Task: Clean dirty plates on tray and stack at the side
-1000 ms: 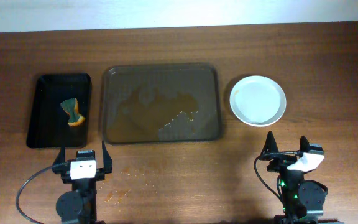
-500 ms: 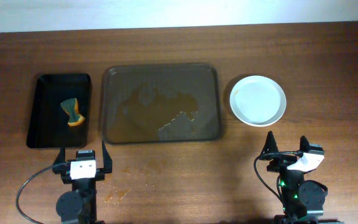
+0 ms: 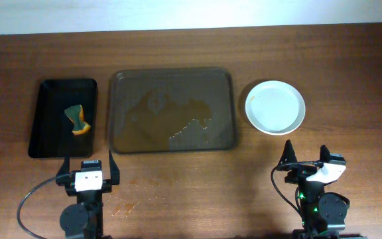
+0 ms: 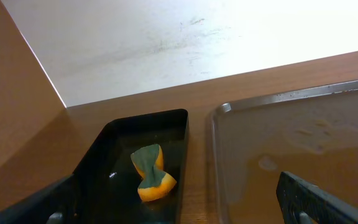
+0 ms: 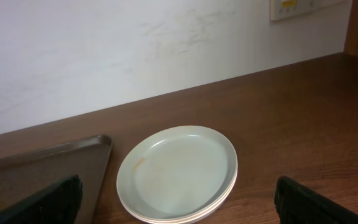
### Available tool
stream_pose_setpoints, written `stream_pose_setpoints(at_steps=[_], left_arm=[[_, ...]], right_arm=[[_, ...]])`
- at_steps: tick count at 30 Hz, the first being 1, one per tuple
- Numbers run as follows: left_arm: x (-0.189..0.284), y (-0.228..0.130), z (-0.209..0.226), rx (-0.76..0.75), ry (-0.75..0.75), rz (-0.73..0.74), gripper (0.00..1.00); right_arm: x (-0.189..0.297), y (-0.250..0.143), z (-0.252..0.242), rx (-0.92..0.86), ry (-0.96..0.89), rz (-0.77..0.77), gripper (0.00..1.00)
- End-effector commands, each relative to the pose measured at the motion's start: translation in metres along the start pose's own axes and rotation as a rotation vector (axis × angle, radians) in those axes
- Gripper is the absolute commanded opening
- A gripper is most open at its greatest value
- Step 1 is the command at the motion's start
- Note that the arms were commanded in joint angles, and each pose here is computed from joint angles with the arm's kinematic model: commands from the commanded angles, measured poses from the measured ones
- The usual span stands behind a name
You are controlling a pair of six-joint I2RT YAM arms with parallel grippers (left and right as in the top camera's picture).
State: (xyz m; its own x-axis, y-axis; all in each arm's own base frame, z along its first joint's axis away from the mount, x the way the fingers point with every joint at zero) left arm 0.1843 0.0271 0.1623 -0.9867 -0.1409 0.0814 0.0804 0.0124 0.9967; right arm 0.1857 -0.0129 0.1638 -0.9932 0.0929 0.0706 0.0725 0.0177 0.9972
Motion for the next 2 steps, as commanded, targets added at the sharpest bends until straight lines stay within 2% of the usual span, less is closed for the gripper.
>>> stream_pose_setpoints(at_steps=[1,2], left_arm=[[0.0001,-0.0014,0.0001,-0.019,0.003,-0.001,0.99],[0.0001,-0.0014,0.0001,-0.019,0.003,-0.001,0.99]], right_arm=[[-0.0002,-0.0031,-0.0006,0.011,-0.003,0.006,0.98],[-0.0002,-0.0031,-0.0006,0.011,-0.003,0.006,0.98]])
Point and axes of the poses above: each gripper's point midway between its finger pads, its own x axis back along the fingers, its own z axis along the line the jaws close on, y = z × x, the point moved 6 cm from there along x, back along the fingers, and after that the axes turned 14 degrees about x, right-handed, at the moved point
